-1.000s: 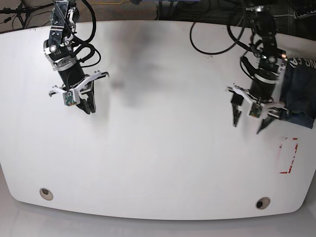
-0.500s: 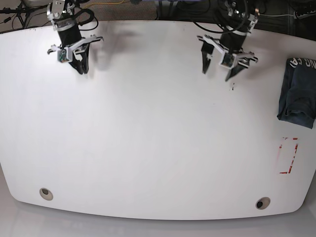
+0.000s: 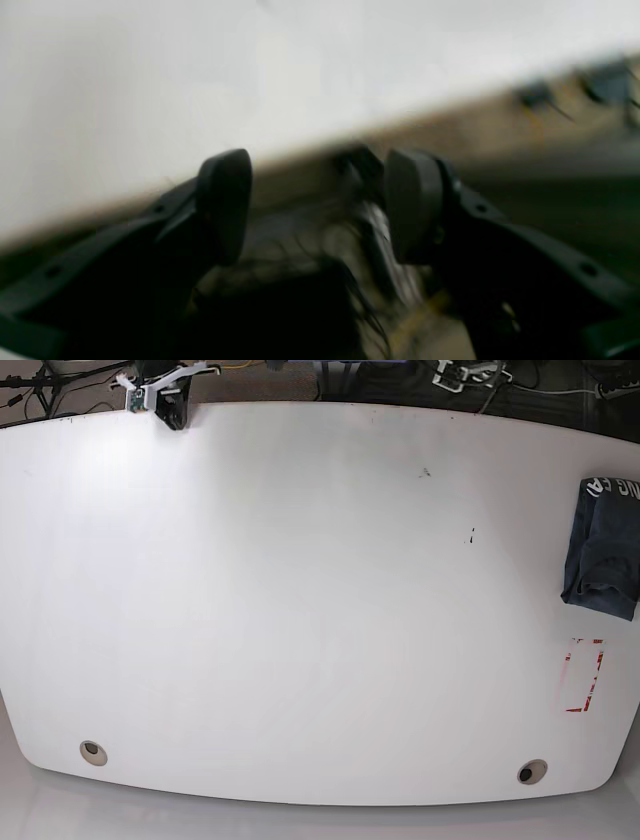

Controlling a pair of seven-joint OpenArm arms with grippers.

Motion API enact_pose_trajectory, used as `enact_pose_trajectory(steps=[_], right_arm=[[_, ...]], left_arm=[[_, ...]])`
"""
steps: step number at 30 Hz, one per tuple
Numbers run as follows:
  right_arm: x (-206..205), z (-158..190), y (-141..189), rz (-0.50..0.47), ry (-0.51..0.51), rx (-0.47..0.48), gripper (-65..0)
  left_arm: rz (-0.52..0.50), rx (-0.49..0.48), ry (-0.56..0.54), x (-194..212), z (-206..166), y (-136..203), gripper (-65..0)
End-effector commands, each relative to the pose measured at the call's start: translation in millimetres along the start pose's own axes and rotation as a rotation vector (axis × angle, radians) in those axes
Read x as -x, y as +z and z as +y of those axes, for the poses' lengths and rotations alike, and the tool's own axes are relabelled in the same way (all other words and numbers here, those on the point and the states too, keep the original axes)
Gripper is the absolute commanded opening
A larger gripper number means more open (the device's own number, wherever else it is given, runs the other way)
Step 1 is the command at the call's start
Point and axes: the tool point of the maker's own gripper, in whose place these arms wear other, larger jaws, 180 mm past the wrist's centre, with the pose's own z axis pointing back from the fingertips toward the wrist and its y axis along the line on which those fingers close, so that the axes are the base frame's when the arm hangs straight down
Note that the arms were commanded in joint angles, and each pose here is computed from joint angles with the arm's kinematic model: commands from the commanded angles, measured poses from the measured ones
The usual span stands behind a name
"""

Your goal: Fold the T-shirt properly

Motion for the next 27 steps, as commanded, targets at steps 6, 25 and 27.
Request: enact_pose_trajectory(steps=[6,25,27], right_arm=[[40.1,16.7,35.9,0.109,-0.047,-0.031,-63.6],[167.3,17.4,48.6,0.401,-0.219,0.02,-63.6],[177.7,17.3,45.3,0.422,-0.236,0.026,-63.6]], left_arm=[[0.137,0.115,0.008,57.3,-28.4,16.4,-27.1],[0.455,0.132,0.262,204.8,-18.2,-31.3,-27.1],[0.489,0.127,0.264,217.4,-10.9,-36.9,-27.1]])
